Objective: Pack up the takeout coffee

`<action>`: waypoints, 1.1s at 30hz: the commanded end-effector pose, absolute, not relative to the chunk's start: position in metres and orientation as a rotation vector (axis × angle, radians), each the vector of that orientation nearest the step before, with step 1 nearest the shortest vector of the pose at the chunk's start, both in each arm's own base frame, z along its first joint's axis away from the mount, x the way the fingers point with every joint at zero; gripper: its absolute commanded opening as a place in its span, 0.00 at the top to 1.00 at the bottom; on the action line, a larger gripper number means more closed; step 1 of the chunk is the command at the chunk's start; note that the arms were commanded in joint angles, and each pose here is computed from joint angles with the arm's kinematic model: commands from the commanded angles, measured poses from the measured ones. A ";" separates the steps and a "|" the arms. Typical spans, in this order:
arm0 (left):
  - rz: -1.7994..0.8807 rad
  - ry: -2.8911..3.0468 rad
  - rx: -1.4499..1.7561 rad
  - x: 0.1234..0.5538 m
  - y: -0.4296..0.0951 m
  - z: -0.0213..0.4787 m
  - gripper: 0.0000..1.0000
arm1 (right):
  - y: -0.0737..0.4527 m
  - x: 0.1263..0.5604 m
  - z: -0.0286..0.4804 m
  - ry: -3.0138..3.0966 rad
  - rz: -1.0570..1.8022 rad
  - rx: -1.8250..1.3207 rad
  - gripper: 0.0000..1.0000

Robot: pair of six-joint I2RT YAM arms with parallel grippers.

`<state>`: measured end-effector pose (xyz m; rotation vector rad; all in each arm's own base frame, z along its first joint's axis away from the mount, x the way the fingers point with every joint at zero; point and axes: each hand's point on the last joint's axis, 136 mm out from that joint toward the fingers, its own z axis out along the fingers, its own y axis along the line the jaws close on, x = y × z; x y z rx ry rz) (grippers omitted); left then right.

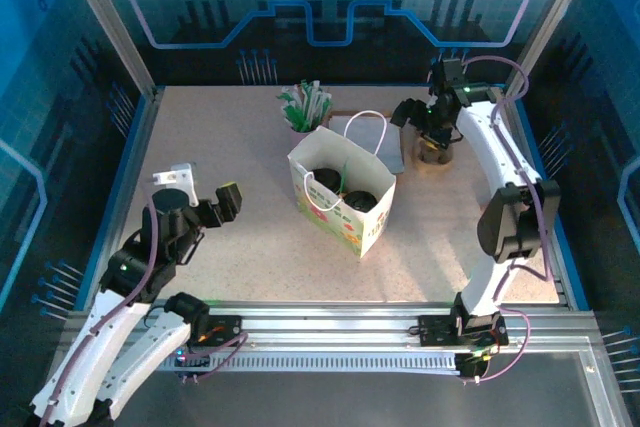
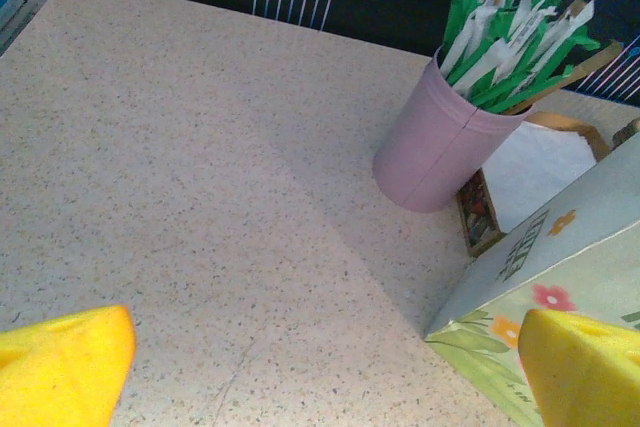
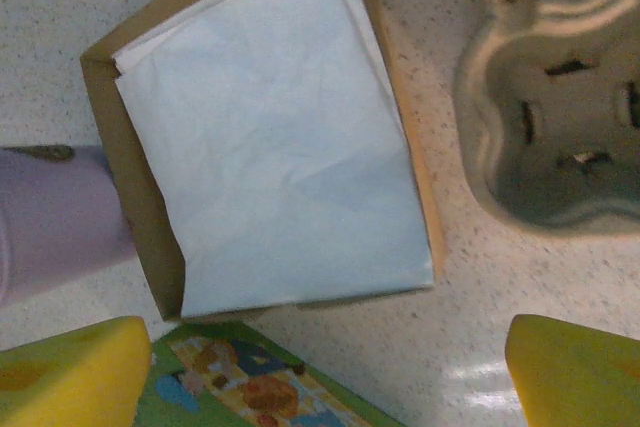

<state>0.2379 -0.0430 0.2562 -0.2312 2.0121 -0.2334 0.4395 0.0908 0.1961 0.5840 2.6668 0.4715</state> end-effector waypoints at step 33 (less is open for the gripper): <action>-0.182 2.001 -0.239 0.246 -0.039 0.252 0.01 | 0.160 0.485 0.033 3.057 0.043 0.247 0.43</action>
